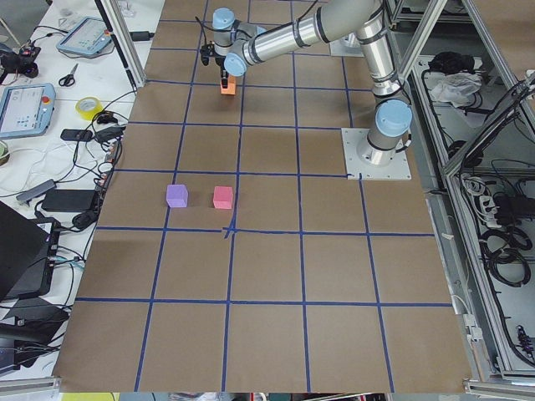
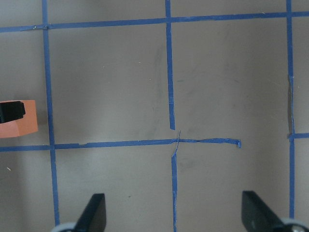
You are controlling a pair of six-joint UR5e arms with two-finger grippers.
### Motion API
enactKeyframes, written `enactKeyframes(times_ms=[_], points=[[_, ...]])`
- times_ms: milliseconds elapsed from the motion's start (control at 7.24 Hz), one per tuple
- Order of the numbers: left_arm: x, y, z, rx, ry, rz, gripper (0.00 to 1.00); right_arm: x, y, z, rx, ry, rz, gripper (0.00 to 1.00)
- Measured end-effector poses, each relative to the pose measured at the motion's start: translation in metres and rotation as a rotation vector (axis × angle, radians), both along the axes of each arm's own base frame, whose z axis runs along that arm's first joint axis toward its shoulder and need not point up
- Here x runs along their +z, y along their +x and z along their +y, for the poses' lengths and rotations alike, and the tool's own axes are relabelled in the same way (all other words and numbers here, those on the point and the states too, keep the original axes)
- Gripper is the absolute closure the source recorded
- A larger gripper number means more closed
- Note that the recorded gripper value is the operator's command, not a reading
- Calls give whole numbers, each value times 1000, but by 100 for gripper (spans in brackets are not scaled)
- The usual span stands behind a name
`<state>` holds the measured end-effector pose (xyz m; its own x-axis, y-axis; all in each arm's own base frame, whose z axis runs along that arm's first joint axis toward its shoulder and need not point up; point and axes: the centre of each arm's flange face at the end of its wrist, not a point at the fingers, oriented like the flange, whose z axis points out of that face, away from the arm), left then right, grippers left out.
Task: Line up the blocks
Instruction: 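Carry the orange cube with the left gripper toward the purple cube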
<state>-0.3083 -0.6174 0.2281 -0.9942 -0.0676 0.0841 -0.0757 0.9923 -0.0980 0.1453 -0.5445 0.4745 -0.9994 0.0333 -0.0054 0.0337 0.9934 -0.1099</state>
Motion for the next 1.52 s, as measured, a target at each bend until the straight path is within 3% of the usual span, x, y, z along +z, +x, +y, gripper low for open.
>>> enactKeyframes(times_ms=[691,1105,1520], points=[[49,191,-44,77,23,-42,100,1,0,-1,84,-5,14,0],[76,251,-43,90,-1,-66,100,0,-1,-1,86,-6,15,0],[89,295,-43,51,-14,-77,100,0,-1,-1,85,-6,16,0]])
